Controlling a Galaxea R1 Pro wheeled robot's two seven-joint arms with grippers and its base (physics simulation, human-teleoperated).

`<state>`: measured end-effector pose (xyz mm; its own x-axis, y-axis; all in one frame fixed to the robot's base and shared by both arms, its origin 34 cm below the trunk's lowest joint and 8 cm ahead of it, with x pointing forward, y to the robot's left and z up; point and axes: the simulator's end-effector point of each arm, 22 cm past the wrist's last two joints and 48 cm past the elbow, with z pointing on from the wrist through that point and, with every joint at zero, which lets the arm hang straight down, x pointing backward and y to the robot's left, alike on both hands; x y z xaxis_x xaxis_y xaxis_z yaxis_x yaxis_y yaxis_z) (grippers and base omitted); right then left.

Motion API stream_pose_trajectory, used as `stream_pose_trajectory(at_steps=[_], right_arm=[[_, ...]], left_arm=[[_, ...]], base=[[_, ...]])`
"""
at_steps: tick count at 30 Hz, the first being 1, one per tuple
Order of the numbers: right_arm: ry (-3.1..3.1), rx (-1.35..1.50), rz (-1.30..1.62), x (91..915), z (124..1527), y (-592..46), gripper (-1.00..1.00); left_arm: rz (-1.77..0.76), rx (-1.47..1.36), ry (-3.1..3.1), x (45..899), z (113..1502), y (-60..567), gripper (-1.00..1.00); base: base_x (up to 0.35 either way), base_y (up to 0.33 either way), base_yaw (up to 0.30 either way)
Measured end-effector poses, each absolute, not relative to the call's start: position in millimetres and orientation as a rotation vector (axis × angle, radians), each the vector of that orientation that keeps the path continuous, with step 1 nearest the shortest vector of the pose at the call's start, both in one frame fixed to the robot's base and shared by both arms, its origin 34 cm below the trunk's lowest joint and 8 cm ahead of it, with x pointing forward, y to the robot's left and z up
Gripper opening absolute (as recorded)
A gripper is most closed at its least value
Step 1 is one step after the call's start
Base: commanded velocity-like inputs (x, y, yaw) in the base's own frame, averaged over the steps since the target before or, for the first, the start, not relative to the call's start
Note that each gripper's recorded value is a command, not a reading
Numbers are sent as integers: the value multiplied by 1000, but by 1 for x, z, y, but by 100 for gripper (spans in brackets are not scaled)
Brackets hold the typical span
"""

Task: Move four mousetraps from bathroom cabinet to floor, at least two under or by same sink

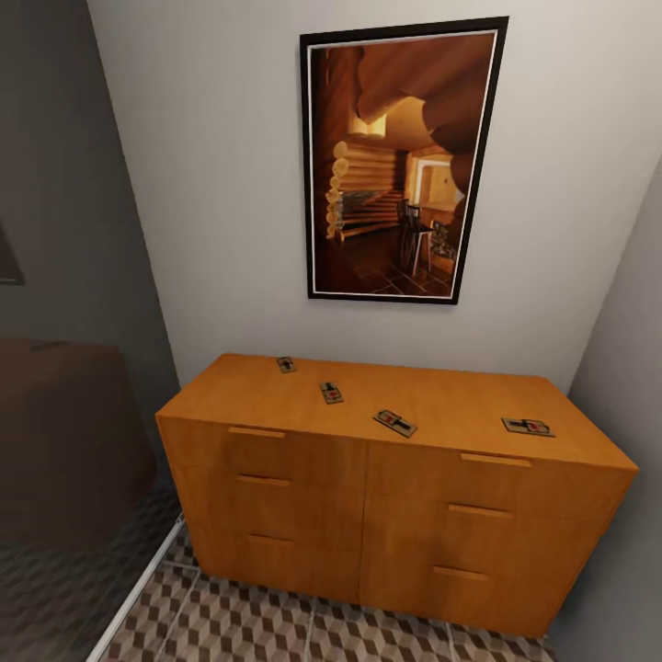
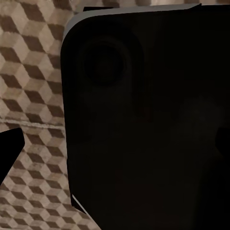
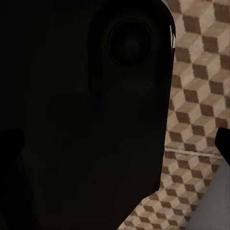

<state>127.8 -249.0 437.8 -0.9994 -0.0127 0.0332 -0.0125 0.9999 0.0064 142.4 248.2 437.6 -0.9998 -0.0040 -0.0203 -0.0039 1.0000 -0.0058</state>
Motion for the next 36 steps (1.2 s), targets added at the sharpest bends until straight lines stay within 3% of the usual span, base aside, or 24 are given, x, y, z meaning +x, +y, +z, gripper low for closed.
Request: stream_pose_trajectory(at_steps=[14, 36], right_arm=[[-3109, 20, -10, 128, 438, -249, 100], [-3108, 12, -10, 128, 438, -249, 100]], left_arm=[[-9, -5, 3120, 143, 438, 248, 100], [-9, -9, 3120, 143, 438, 248, 100]], base=[[160, 0, 0], [13, 0, 0]])
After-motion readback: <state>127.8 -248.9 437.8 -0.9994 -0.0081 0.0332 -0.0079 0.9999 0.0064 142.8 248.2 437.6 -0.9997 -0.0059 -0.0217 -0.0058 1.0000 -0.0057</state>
